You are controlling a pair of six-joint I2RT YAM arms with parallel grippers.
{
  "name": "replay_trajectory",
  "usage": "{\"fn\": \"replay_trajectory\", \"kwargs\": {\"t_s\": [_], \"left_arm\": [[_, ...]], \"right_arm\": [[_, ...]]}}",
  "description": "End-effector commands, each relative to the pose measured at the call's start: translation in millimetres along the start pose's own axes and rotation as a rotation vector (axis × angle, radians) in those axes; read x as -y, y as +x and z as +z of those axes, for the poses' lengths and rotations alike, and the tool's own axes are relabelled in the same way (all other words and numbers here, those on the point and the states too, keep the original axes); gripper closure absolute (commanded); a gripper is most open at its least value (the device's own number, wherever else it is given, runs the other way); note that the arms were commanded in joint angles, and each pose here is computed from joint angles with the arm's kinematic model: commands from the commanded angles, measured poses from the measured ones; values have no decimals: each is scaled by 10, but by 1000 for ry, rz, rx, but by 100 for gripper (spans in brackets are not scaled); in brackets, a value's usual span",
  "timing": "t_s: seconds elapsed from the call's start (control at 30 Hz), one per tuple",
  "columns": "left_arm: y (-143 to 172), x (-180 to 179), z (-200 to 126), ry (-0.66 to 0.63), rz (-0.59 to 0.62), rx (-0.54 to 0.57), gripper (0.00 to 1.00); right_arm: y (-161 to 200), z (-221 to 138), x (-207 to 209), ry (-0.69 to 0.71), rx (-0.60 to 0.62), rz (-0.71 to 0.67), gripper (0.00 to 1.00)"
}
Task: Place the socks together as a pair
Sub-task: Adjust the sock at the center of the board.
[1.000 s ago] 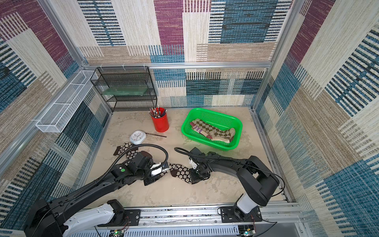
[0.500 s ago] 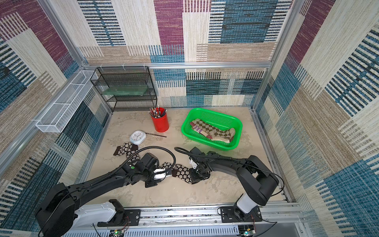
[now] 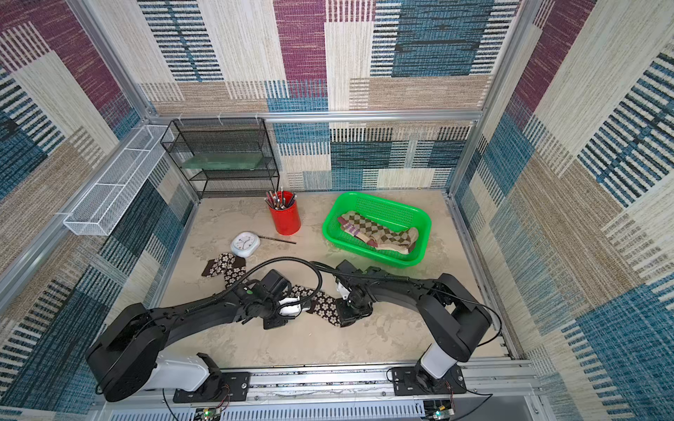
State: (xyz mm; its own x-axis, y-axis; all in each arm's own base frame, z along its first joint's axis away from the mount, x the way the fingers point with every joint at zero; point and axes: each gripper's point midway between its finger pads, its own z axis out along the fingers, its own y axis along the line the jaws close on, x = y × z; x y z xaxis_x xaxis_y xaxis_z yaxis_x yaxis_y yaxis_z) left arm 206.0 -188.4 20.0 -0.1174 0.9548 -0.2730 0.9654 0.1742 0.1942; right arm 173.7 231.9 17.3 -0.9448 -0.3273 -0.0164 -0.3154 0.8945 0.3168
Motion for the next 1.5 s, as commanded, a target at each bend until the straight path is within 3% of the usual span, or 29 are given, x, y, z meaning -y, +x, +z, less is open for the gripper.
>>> {"fn": "replay_trajectory", "kwargs": {"t_s": [0.0, 0.23, 0.7, 0.73, 0.8, 0.83, 0.9, 0.97, 1.2, 1.3, 1.47], "left_arm": [[58, -31, -15, -9, -40, -51, 98], [-77, -24, -335, 62, -147, -74, 100], [-436, 25, -849, 177, -302, 18, 100], [-415, 52, -829, 183, -318, 12, 94], [-363, 128, -786, 201, -356, 9, 63], [-359, 163, -771, 207, -364, 23, 54], [-339, 195, -709, 191, -361, 53, 43], [-260, 152, -594, 143, -360, 38, 40], [-358, 62, -356, 110, -326, 46, 42], [-356, 23, -238, 88, -312, 26, 49], [-294, 32, -59, 87, -284, -33, 57]], "right_arm": [[134, 33, 166, 76, -39, 6, 100], [177, 28, 159, 54, -48, -4, 100], [116, -47, 97, 4, -40, -16, 100], [120, -50, 98, 1, -40, -14, 100], [145, -52, 104, -13, -43, -2, 100], [161, -57, 111, -20, -43, 6, 100], [199, -68, 126, -32, -44, 16, 100], [226, -76, 145, -38, -44, 24, 100], [250, -87, 145, -53, -43, 24, 100], [212, -127, 98, -74, -26, 24, 100], [126, -295, 8, -139, 30, 37, 91]]}}
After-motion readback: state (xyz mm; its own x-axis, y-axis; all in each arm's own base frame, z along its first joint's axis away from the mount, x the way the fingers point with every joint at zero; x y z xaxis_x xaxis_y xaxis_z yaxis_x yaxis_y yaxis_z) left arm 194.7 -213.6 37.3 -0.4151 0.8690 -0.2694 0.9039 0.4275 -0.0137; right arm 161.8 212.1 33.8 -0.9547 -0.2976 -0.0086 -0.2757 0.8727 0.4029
